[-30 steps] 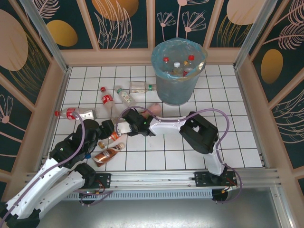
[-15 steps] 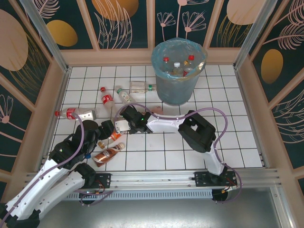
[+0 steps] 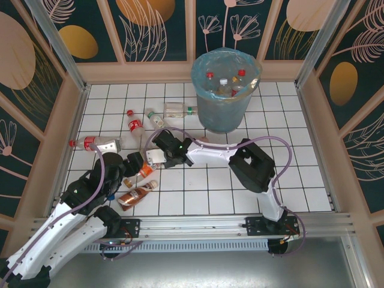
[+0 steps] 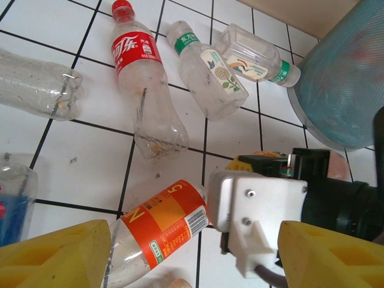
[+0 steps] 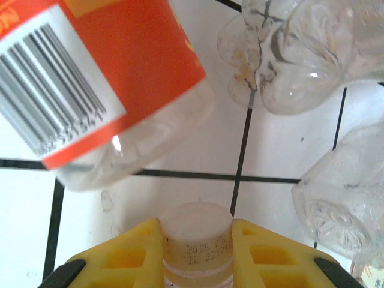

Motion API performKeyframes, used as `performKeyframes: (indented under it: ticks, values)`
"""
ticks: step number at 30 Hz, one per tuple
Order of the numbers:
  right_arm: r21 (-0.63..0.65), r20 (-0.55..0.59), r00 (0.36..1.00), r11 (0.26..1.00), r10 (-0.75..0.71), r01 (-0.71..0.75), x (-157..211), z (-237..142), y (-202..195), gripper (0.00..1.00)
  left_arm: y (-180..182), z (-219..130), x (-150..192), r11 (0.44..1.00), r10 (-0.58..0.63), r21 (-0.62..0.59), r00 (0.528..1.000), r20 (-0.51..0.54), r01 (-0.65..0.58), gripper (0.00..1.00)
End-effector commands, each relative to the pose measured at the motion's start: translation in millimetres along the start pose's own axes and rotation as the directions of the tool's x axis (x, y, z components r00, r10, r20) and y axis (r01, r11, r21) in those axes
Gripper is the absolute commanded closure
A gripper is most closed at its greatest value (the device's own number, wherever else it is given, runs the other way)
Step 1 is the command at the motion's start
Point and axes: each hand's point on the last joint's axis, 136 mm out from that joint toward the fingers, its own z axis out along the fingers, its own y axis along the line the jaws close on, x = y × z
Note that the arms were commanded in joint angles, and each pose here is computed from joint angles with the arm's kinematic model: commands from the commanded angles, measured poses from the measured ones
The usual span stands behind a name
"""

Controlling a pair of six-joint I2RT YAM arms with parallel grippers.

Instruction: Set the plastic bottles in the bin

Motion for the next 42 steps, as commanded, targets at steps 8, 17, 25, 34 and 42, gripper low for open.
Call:
performKeyframes:
  ticks: [8, 17, 25, 34, 42]
  values:
    - [-0.085, -0.060, 0.993, 0.991, 0.103, -0.108, 27, -18, 12, 0.76, -4, 3, 3, 1.000, 0.021, 0.019, 1.000, -0.005, -0.020, 0.26]
    - [-0.142, -0.160, 0.981, 0.981, 0.110, -0.133, 45, 2, 20, 0.69, -4, 3, 3, 1.000, 0.020, 0.017, 1.000, -0.008, -0.020, 0.26]
    - [-0.203, -0.209, 0.972, 0.968, 0.104, -0.147, 50, 14, 26, 0.56, -3, 4, 3, 1.000, 0.024, 0.014, 1.000, -0.009, -0.024, 0.26]
    - [-0.192, -0.205, 0.969, 0.965, 0.140, -0.180, 44, 12, 16, 0.66, -4, 4, 3, 1.000, 0.024, 0.013, 1.000, -0.007, -0.024, 0.25]
    - [-0.137, -0.132, 0.964, 0.959, 0.231, -0.249, 23, -22, -16, 0.77, -4, 4, -1, 0.999, 0.033, 0.007, 0.999, 0.004, -0.033, 0.25]
